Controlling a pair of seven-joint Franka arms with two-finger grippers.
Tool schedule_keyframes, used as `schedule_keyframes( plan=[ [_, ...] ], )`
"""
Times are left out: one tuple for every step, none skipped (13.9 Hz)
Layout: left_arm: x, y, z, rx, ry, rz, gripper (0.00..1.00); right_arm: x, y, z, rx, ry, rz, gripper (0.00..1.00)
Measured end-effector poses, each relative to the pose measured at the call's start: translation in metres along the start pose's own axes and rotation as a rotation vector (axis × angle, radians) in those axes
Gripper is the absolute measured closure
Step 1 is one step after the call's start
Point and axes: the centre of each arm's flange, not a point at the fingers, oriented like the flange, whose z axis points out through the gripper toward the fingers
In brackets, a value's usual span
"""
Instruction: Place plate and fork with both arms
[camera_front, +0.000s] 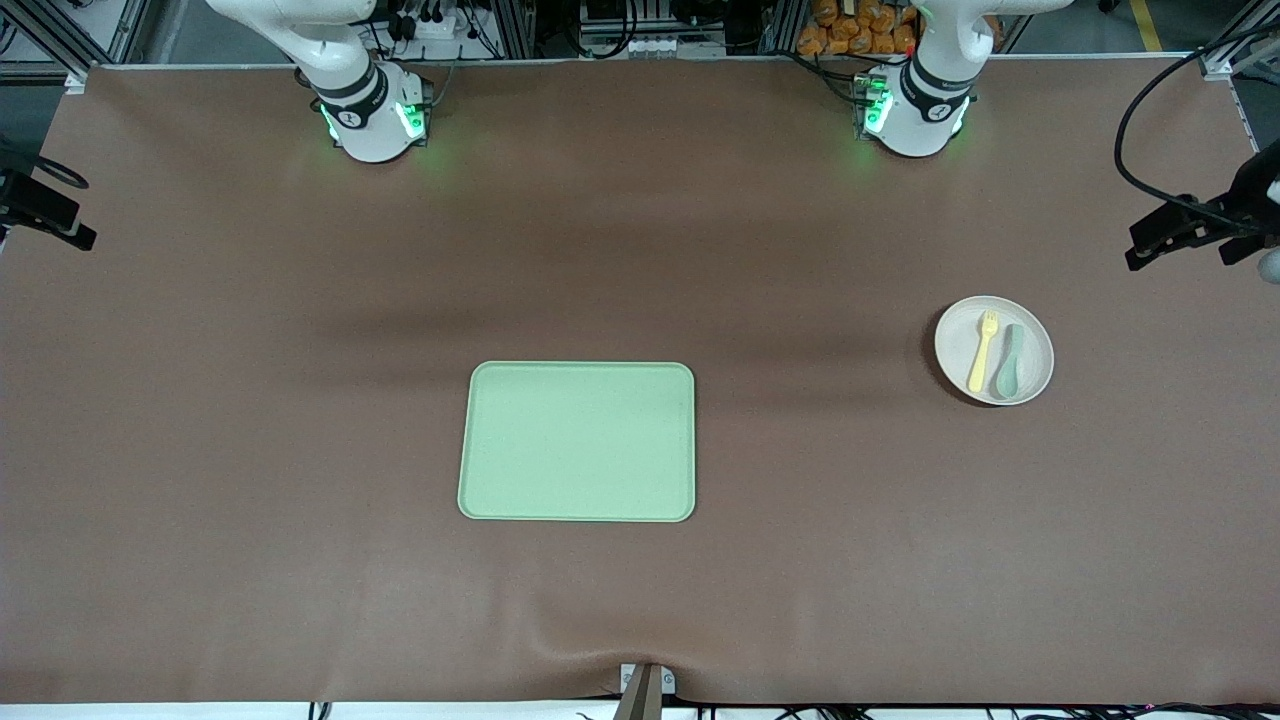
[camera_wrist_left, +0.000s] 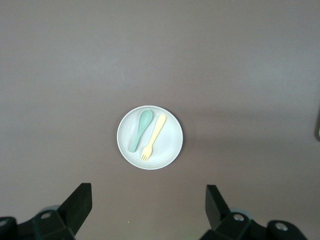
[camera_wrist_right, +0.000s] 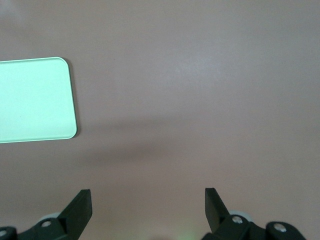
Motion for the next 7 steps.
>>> schedule_keyframes(
  plan=[
    [0.006, -0.005, 0.012, 0.001, -0.021, 0.006, 0.0, 0.0, 0.0, 0.0, 0.0, 0.0, 0.0, 0.0],
    [0.012, -0.009, 0.023, 0.001, -0.039, 0.009, 0.0, 0.0, 0.0, 0.0, 0.0, 0.0, 0.001, 0.0],
    [0.017, -0.013, 0.033, 0.001, -0.054, 0.008, 0.0, 0.0, 0.0, 0.0, 0.0, 0.0, 0.001, 0.0],
    [0.022, -0.018, 0.042, 0.002, -0.065, 0.002, 0.0, 0.0, 0.0, 0.0, 0.0, 0.0, 0.001, 0.0],
    [0.026, -0.023, 0.05, 0.003, -0.075, -0.005, 0.0, 0.0, 0.0, 0.0, 0.0, 0.0, 0.001, 0.0],
    [0.03, -0.031, 0.058, 0.005, -0.086, -0.003, 0.0, 0.0, 0.001, 0.0, 0.0, 0.0, 0.002, 0.0],
    [0.034, -0.039, 0.067, 0.008, -0.093, 0.008, 0.0, 0.0, 0.001, 0.0, 0.0, 0.0, 0.002, 0.0]
  ],
)
